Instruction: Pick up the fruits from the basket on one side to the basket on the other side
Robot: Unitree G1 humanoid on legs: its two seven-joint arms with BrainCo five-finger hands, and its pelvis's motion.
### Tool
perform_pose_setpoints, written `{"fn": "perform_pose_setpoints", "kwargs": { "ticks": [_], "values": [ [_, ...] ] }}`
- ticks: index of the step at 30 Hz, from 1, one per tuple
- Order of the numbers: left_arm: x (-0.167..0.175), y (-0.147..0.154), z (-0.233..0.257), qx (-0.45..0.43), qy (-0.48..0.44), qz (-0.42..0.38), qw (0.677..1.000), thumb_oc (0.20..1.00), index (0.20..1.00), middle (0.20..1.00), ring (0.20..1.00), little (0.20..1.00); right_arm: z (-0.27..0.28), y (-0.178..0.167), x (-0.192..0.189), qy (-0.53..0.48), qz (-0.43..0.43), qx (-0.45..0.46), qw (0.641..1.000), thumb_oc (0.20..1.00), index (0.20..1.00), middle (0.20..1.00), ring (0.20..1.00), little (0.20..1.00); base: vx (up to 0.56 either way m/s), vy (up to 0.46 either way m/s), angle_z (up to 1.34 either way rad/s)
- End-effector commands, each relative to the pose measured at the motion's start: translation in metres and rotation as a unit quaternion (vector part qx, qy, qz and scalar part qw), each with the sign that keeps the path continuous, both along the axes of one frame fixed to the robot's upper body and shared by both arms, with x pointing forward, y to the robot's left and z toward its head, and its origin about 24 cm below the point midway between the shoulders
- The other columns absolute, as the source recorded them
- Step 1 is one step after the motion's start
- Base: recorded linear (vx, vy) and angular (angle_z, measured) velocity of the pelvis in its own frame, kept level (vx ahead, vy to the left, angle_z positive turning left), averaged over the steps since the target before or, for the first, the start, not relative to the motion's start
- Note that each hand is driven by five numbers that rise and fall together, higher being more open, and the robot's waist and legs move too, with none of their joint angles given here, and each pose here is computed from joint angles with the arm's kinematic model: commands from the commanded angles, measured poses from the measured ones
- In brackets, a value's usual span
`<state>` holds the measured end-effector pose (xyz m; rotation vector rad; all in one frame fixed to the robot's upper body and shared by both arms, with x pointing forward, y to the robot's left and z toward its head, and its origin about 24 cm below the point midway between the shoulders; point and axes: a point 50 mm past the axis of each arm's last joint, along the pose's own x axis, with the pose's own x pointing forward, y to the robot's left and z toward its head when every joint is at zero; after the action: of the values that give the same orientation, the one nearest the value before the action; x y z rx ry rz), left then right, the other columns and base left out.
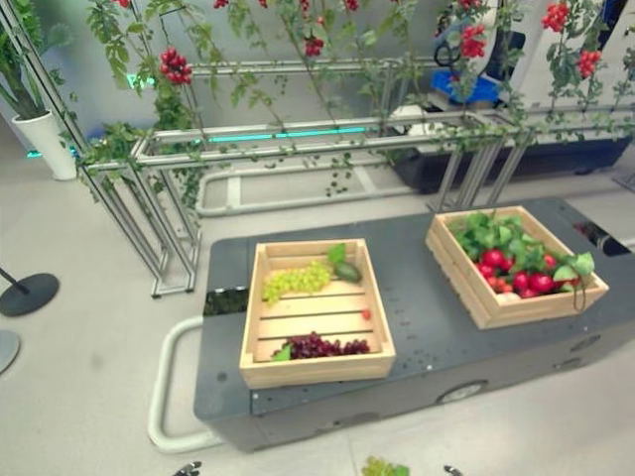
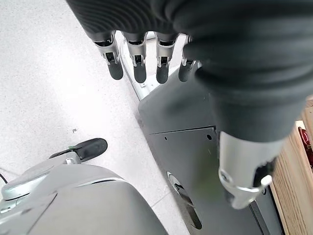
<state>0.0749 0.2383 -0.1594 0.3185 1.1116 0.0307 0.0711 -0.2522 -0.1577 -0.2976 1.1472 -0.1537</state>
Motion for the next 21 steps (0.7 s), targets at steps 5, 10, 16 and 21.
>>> {"fn": "perform_pose_setpoints", "kwargs": {
  "ticks": [5, 10, 16, 21],
  "values": [
    [0.038, 0.019, 0.017, 0.020, -0.084, 0.032, 0.996, 1.000, 1.000, 1.000, 1.000, 1.000, 0.006, -0.008, 0.019, -0.024, -0.003, -0.022, 0.999, 1.000, 1.000, 1.000, 1.000, 1.000, 0.00, 0.002, -0.02],
    [0.072, 0.020, 0.049, 0.004, -0.202, -0.012, 0.979, 1.000, 1.000, 1.000, 1.000, 1.000, 0.009, -0.017, 0.019, -0.035, -0.014, -0.032, 0.999, 1.000, 1.000, 1.000, 1.000, 1.000, 0.00, 0.000, 0.00],
    [0.089, 0.026, 0.095, 0.007, -0.303, -0.067, 0.951, 1.000, 1.000, 1.000, 1.000, 1.000, 0.013, -0.024, 0.023, -0.049, -0.024, -0.032, 0.998, 1.000, 1.000, 1.000, 1.000, 1.000, 0.00, -0.004, 0.02],
    [0.097, 0.029, 0.121, 0.006, -0.354, -0.081, 0.932, 1.000, 1.000, 1.000, 1.000, 1.000, 0.011, -0.023, 0.020, -0.039, -0.031, -0.022, 0.999, 1.000, 1.000, 1.000, 1.000, 1.000, 0.01, -0.018, 0.09]
  ]
}}
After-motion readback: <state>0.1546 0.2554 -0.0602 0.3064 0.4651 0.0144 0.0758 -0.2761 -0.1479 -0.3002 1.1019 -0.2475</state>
